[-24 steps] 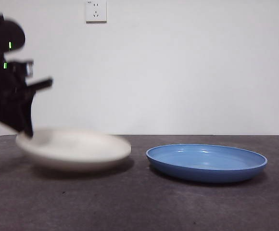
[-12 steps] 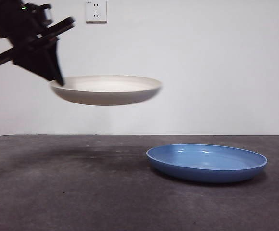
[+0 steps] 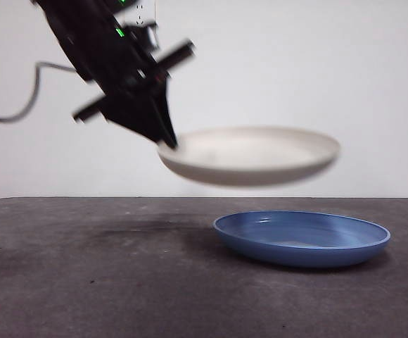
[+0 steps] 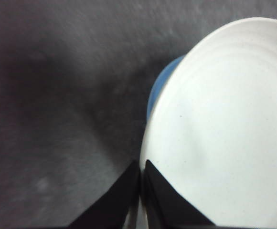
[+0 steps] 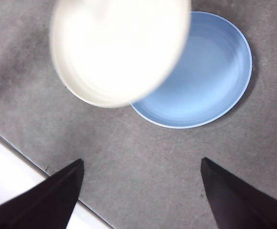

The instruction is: Pick up the white plate, put it on the blue plate, put it on desk

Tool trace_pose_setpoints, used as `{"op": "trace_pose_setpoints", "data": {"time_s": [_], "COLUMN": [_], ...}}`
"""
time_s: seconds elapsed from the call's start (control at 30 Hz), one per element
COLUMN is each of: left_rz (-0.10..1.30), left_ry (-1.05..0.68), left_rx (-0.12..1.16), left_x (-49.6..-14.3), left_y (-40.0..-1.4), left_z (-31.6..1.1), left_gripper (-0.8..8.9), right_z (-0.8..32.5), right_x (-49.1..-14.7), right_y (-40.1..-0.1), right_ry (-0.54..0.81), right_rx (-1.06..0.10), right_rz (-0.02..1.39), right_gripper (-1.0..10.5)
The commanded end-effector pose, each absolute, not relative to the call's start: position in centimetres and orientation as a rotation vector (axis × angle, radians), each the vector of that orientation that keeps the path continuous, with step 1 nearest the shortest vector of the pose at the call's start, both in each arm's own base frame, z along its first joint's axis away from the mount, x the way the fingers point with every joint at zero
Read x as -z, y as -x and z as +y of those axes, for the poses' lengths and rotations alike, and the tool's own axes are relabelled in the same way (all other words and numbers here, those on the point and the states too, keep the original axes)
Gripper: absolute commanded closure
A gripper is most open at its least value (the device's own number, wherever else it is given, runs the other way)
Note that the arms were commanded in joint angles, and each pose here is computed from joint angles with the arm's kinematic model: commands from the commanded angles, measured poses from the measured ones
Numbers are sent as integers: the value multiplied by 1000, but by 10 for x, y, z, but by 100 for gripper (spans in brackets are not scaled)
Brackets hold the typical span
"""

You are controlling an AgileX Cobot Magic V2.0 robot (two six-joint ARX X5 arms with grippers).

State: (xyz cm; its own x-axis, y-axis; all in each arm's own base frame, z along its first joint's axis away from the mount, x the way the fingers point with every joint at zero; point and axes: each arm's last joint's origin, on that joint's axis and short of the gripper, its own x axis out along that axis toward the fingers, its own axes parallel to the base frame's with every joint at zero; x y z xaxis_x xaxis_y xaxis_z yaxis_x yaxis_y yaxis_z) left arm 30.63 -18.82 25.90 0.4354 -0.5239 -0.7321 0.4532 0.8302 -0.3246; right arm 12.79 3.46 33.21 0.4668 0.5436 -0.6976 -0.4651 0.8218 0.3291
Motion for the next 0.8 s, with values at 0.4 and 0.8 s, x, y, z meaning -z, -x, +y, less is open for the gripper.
{"op": "trace_pose_setpoints", "data": {"time_s": [0.4,0.8], "left_rz": [1027,1083], "left_ry": [98,24], "left_rx": [634,591], "left_x": [-216,-201], "left_y": [-350,-355], "left_z": [-259,-269], "left_gripper": [804,805], "right_z": [35,34], "right_x": [-339,-340], "right_y": [-125,-120], "right_ry": [-104,-102], "right_rx": [-624,-624], "right_rz": [863,848], "right_gripper": [555,555]}}
